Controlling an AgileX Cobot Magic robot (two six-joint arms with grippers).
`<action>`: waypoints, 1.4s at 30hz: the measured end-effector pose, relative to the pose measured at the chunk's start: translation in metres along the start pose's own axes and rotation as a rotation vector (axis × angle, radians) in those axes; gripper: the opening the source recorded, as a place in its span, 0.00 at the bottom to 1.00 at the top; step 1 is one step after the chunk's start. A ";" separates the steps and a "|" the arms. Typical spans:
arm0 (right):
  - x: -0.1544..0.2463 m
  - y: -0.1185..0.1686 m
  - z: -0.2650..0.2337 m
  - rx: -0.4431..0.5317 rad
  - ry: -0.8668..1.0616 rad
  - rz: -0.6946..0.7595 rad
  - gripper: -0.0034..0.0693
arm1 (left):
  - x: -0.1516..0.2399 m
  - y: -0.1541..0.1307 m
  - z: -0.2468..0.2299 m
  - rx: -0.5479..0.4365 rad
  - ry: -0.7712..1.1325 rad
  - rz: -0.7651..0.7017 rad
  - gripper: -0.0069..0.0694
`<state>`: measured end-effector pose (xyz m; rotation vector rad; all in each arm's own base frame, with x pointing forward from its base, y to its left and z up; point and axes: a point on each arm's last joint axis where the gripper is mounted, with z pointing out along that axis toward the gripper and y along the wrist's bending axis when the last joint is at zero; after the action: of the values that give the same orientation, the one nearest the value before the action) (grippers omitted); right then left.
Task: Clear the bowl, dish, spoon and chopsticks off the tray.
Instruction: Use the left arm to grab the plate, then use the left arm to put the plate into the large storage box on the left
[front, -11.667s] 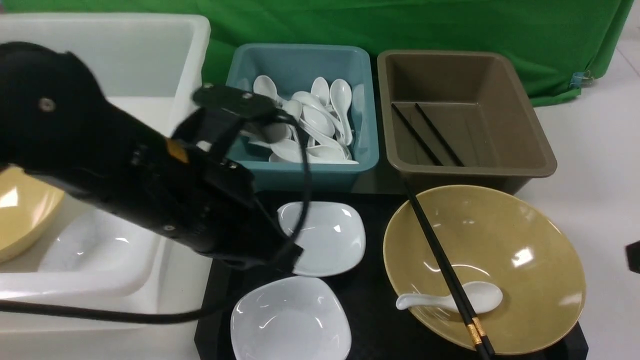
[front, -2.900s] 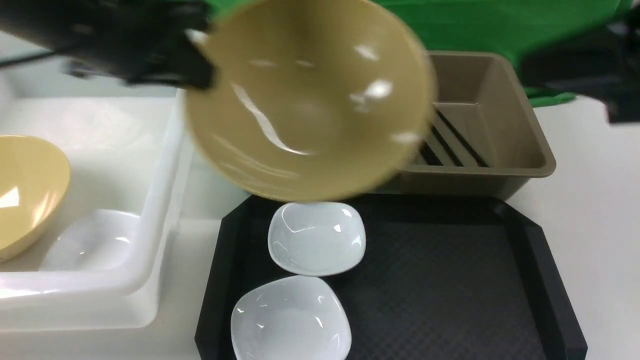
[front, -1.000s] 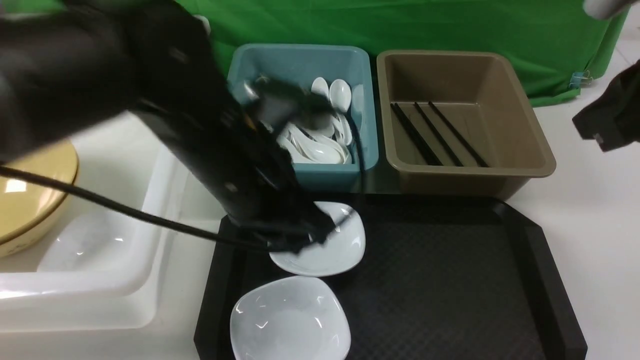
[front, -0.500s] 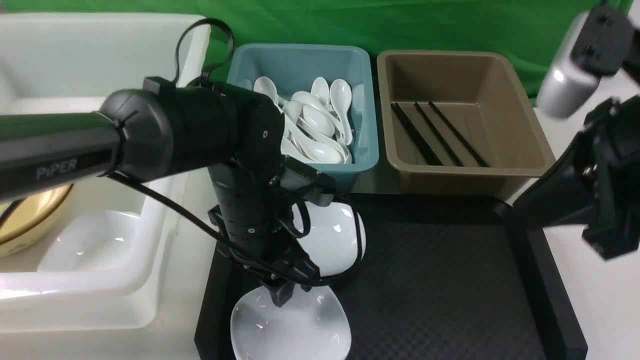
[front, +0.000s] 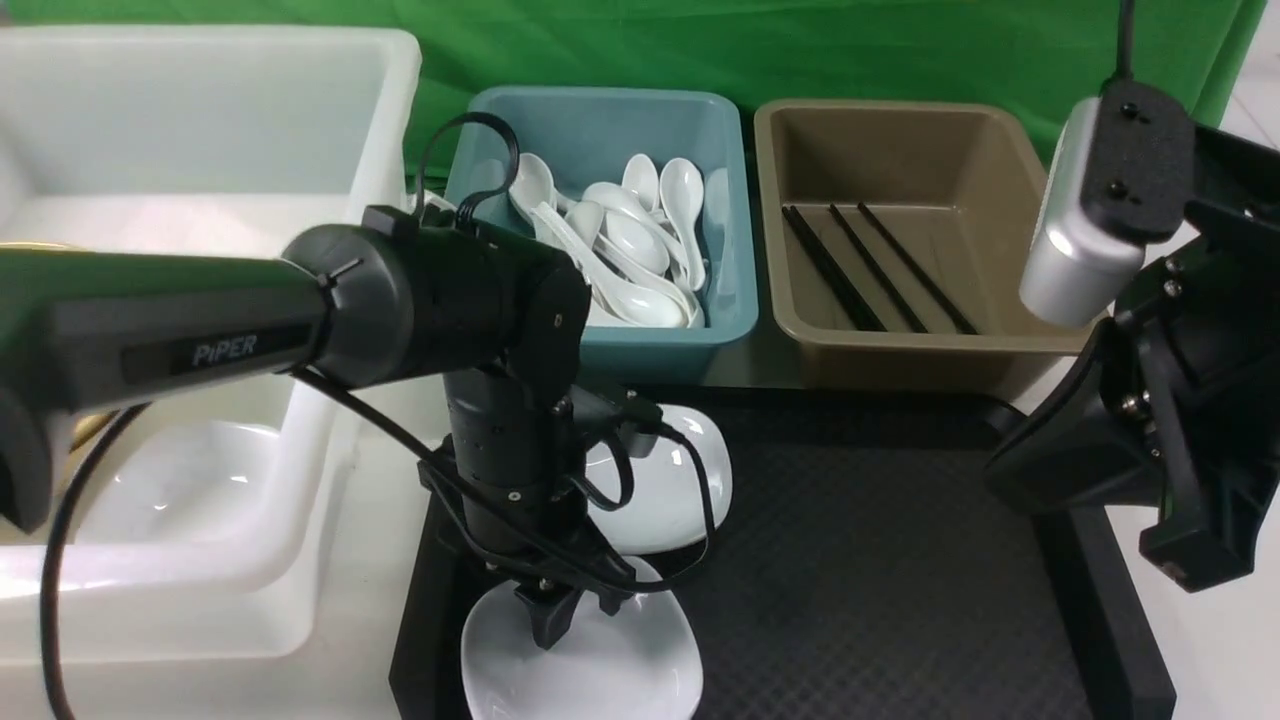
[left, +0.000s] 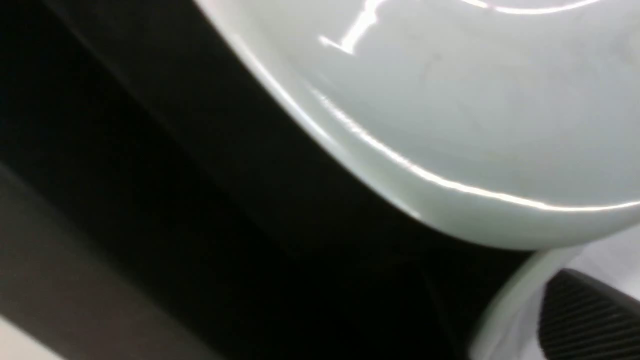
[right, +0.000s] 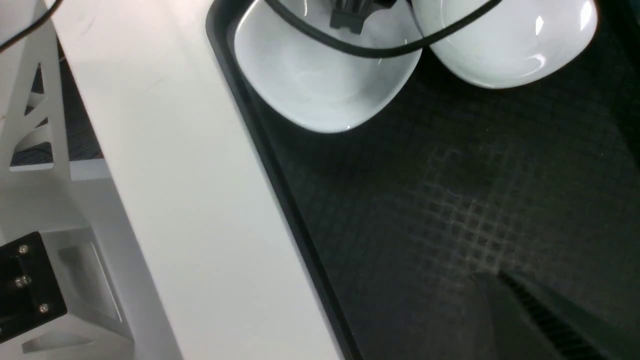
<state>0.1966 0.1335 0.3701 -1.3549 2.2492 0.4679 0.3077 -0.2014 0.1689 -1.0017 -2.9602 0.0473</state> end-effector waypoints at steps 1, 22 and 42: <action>0.000 0.000 0.000 0.000 0.000 0.000 0.04 | 0.000 0.000 0.000 0.004 0.003 -0.001 0.43; -0.034 0.013 -0.063 0.099 -0.259 -0.068 0.04 | 0.059 0.043 -0.170 0.187 -0.465 -0.322 0.11; -0.132 0.031 -0.005 -0.073 -0.286 -0.273 0.04 | 0.205 0.189 -0.139 0.025 -0.516 -0.871 0.11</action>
<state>0.2211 0.2412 0.4486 -1.4991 1.8030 0.6080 0.2635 0.0764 0.3023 0.4347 -3.5333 0.3688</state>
